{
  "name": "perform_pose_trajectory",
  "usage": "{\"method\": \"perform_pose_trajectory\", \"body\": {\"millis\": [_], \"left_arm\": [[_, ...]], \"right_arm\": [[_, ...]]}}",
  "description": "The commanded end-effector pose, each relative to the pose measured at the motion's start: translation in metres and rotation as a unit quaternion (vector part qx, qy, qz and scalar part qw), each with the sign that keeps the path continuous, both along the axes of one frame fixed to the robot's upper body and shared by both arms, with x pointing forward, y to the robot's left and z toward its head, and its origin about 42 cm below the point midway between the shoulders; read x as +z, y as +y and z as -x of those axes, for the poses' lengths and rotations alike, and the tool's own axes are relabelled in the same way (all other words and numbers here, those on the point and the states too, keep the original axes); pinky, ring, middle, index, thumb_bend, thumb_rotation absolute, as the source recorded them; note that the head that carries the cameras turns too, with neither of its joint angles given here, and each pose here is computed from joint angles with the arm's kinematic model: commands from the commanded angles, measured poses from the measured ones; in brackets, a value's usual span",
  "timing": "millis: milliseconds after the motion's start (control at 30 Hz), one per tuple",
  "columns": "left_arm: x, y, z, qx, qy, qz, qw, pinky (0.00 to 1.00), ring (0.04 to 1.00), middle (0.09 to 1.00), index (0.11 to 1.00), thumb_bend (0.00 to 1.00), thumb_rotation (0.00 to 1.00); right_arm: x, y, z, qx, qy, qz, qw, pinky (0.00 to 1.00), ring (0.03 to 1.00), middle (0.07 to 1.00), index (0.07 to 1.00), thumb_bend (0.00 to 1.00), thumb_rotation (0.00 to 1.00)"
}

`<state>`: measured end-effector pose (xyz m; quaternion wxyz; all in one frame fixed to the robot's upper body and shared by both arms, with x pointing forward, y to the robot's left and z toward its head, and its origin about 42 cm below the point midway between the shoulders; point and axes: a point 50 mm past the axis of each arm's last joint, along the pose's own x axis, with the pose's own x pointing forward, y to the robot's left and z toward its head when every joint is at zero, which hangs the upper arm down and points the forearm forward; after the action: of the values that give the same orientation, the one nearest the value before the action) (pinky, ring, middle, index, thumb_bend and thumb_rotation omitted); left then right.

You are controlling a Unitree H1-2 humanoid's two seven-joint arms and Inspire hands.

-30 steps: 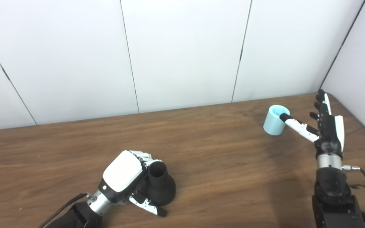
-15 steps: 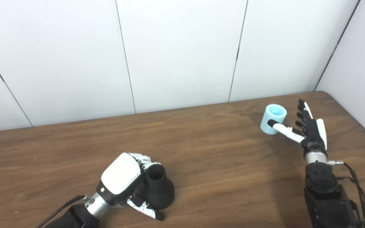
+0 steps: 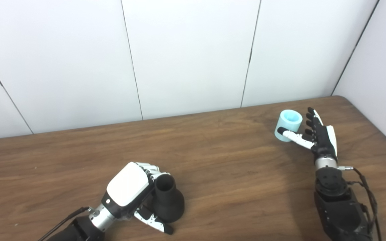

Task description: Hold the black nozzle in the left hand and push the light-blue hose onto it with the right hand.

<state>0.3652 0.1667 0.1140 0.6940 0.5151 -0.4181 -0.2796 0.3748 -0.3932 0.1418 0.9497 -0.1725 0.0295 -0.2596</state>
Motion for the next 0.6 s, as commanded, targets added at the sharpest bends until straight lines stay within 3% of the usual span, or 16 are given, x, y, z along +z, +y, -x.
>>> {"method": "perform_pose_trajectory", "body": {"millis": [0, 200, 567], "left_arm": [[-0.064, -0.016, 0.069, -0.014, 0.112, 0.025, 0.993, 0.36, 0.456, 0.477, 0.496, 0.52, 0.0], [-0.064, -0.014, 0.072, -0.013, 0.114, 0.027, 0.993, 0.36, 0.459, 0.476, 0.497, 0.52, 0.0], [-0.065, -0.014, 0.074, -0.012, 0.117, 0.028, 0.993, 0.36, 0.459, 0.475, 0.498, 0.52, 0.0]], "right_arm": [[0.016, -0.004, -0.015, 0.006, -0.026, 0.004, 1.0, 0.87, 0.907, 0.915, 0.917, 0.96, 0.34], [0.012, -0.001, -0.021, 0.017, -0.031, -0.006, 0.999, 0.89, 0.924, 0.936, 0.931, 0.92, 0.31], [0.017, 0.01, -0.028, 0.025, -0.043, -0.01, 0.999, 0.84, 0.899, 0.909, 0.876, 0.97, 0.26]]}}
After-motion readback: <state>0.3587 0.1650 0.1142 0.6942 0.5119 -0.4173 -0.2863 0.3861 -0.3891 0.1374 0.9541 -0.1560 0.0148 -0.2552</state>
